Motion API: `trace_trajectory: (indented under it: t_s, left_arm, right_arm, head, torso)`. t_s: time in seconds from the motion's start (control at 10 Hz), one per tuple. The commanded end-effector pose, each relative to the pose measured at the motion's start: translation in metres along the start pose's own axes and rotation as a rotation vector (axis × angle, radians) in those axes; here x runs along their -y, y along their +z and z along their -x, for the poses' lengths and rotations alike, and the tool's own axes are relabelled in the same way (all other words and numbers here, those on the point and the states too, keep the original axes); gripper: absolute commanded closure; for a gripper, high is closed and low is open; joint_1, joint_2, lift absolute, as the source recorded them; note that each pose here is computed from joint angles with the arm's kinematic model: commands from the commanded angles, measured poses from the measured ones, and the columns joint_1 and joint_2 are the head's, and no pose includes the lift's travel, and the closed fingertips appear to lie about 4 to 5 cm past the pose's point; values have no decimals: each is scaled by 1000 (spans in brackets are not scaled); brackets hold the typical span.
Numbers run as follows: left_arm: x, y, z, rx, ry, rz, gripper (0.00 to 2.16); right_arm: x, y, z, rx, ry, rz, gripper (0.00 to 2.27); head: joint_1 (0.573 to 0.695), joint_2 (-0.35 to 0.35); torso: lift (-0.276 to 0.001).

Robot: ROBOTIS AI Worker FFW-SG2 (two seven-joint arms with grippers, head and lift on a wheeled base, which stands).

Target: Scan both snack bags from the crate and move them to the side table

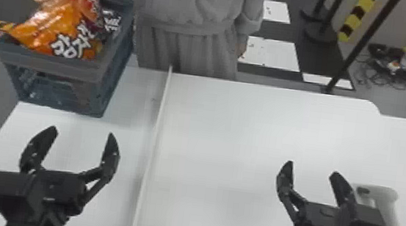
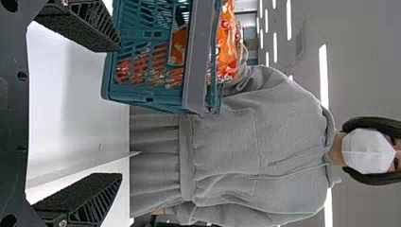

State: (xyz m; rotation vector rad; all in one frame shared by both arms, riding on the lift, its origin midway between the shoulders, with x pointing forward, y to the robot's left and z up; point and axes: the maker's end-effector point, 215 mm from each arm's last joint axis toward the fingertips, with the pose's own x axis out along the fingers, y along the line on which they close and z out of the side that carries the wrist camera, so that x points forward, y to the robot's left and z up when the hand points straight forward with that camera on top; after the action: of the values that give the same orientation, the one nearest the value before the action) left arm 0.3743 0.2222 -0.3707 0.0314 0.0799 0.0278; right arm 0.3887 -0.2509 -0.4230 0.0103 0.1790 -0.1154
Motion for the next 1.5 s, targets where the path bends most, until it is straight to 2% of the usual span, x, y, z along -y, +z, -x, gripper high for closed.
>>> trace_trajectory:
  t_s: [0.0, 0.7, 0.9, 1.2, 1.4]
  left_arm:
    - [0, 0, 0, -1, 1, 2, 46]
    - [0, 3, 2, 4, 0, 1, 46]
    - [-18, 11, -1, 8, 16, -4, 46]
    - [-42, 9, -14, -72, 37, -11, 46]
    - [-52, -4, -22, -166, 51, -20, 46]
  right_arm:
    - [0, 0, 0, 0, -1, -1, 107]
    - [0, -2, 0, -5, -1, 0, 107]
    - [1, -2, 0, -4, 0, 2, 107]
    - [0, -2, 0, -4, 1, 1, 107]
    - [0, -2, 0, -3, 1, 1, 107]
  head:
    - [695, -43]
    - [695, -45]
    - [695, -44]
    - [695, -3]
    - [695, 23]
  torso:
    - [-75]
    - [-75]
    - [-75]
    - [-75]
    - [-75]
